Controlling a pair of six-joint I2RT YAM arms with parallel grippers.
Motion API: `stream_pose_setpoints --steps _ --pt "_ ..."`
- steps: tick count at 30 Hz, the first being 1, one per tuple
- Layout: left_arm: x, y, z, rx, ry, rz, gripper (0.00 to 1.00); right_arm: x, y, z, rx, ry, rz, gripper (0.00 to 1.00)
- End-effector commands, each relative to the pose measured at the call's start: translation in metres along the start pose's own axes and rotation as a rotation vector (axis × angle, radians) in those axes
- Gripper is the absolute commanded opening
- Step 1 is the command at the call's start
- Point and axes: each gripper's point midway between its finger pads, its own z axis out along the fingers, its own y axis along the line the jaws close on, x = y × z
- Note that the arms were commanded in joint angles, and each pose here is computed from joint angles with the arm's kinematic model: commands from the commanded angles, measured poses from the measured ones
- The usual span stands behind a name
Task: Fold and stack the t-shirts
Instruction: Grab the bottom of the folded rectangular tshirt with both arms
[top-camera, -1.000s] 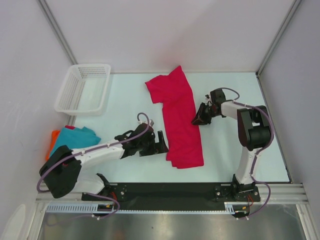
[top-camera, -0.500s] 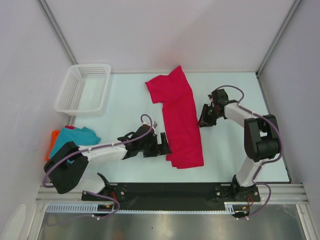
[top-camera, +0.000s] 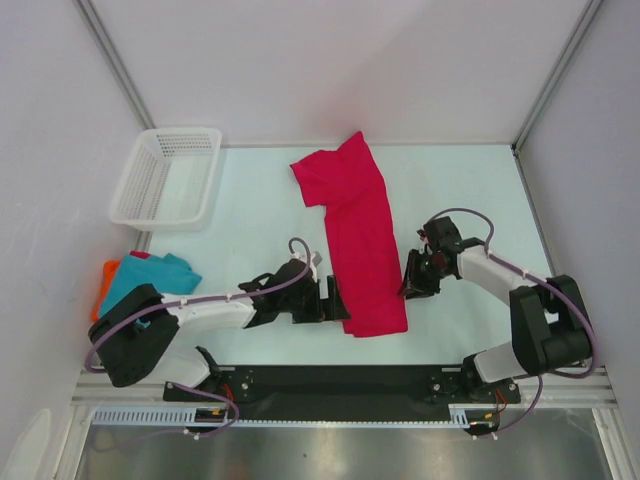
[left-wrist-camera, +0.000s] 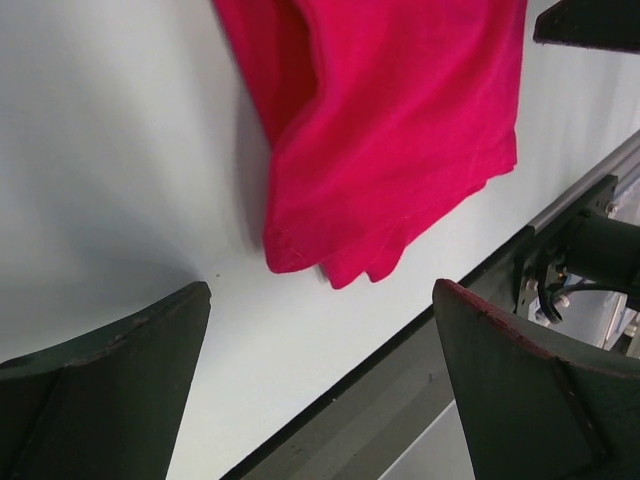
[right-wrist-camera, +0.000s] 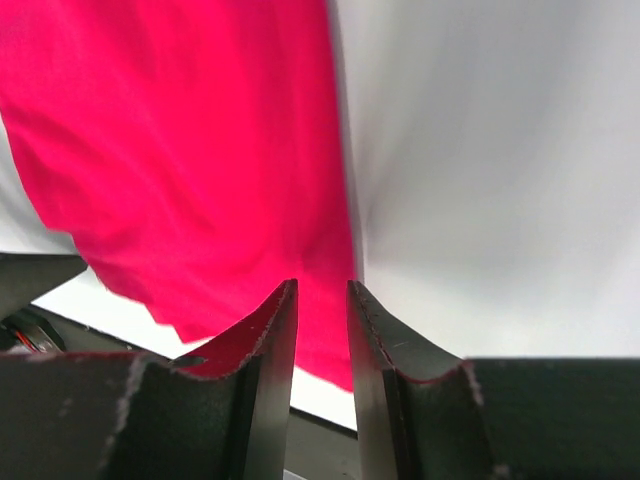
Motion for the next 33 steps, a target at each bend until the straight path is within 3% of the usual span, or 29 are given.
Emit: stream_pose_setpoints --steps 1,15,33 --pt "0.012 -0.008 0.009 0.042 0.019 -0.012 1.0 0.017 -0.001 -0.008 0.015 -0.014 0.002 0.32" --pt "0.043 -0.014 0.038 0.085 0.085 -0.002 1.0 0.064 0.002 -0.016 0.049 0.006 -0.007 0.35" --pt "0.036 -0.021 0.025 0.06 0.072 0.025 0.99 0.088 0.002 0.0 0.137 0.073 -0.044 0.4"
